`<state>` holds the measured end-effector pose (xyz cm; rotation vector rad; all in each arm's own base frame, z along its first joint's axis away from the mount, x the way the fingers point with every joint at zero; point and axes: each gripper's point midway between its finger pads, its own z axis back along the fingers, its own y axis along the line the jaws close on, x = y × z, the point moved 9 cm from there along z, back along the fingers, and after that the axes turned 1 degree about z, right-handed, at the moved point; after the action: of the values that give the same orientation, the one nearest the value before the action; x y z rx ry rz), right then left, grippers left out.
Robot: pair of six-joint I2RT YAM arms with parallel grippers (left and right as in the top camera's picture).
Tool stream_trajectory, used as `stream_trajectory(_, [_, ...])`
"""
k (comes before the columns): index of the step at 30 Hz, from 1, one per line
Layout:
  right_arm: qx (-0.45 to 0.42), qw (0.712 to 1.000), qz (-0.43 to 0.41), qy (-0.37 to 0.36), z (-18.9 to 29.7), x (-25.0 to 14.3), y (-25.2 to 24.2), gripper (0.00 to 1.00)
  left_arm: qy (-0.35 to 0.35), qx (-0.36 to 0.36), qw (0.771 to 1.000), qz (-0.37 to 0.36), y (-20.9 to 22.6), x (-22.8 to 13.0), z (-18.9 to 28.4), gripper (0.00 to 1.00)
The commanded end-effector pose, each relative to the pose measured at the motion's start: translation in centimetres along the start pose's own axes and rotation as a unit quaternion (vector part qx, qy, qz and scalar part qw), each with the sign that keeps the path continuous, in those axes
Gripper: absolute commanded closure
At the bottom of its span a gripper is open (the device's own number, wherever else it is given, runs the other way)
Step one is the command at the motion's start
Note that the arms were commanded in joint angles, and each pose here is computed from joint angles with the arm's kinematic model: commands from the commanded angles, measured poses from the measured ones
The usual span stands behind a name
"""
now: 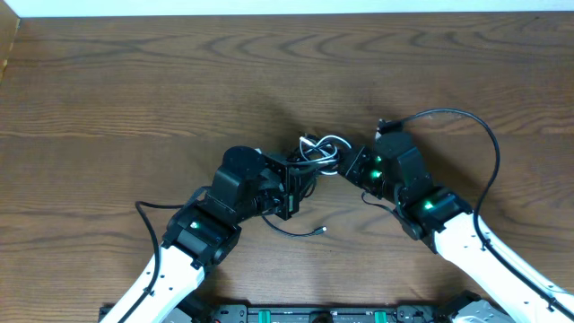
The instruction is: Untangle cables
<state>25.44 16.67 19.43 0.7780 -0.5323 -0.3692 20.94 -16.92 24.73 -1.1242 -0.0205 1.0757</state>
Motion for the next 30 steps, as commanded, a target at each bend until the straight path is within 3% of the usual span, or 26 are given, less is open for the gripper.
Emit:
stream_trajectory(1, [0.079, 0.986, 0.137, 0.053, 1.4, 0.1, 1.3, 0.99, -0.071, -0.011, 0.997, -0.031, -0.2, 1.6, 0.3, 0.92])
stream_trajectory(5, [0.2, 0.946, 0.229, 0.11, 3.8, 0.5, 2.0, 0.99, -0.143, -0.009, 0.99, -0.012, -0.1, 3.7, 0.9, 0.92])
stream_trajectory(9, [0.324, 0.896, 0.267, 0.148, 6.8, 1.2, 2.4, 0.99, -0.189, -0.01, 0.982, -0.002, -0.2, 5.3, 1.2, 0.92])
stream_trajectory(15, [0.473, 0.791, 0.347, 0.173, 10.3, 2.0, 3.8, 0.99, -0.202, 0.023, 0.979, 0.011, 0.6, 6.6, -0.2, 0.91])
stream_trajectory(19, [0.475, 0.786, 0.362, 0.157, 10.5, 2.5, 4.4, 0.99, -0.15, 0.069, 0.986, 0.022, 1.7, 6.7, -2.0, 0.91])
stream_trajectory(20, [0.472, 0.789, 0.363, 0.151, 10.5, 2.6, 4.4, 0.99, -0.131, 0.079, 0.988, 0.011, 1.8, 6.6, -2.4, 0.85])
stream_trajectory(21, [0.466, 0.795, 0.361, 0.143, 10.3, 2.7, 4.5, 0.99, -0.115, 0.085, 0.99, -0.011, 1.9, 6.5, -2.8, 0.72])
stream_trajectory(22, [0.456, 0.805, 0.356, 0.134, 10.1, 2.9, 4.5, 0.99, -0.096, 0.087, 0.989, -0.072, 1.7, 6.5, -3.2, 0.58])
stream_trajectory(23, [0.448, 0.813, 0.348, 0.129, 10.0, 3.0, 4.5, 0.99, -0.088, 0.085, 0.984, -0.128, 1.5, 6.5, -3.4, 0.51])
stream_trajectory(26, [0.429, 0.835, 0.323, 0.119, 9.7, 3.4, 4.5, 0.99, -0.061, 0.078, 0.949, -0.3, 0.9, 6.2, -3.5, 0.26])
stream_trajectory(30, [0.419, 0.845, 0.311, 0.112, 9.6, 3.7, 4.4, 0.99, -0.006, 0.064, 0.912, -0.405, 0.7, 5.1, -3.0, 0.18])
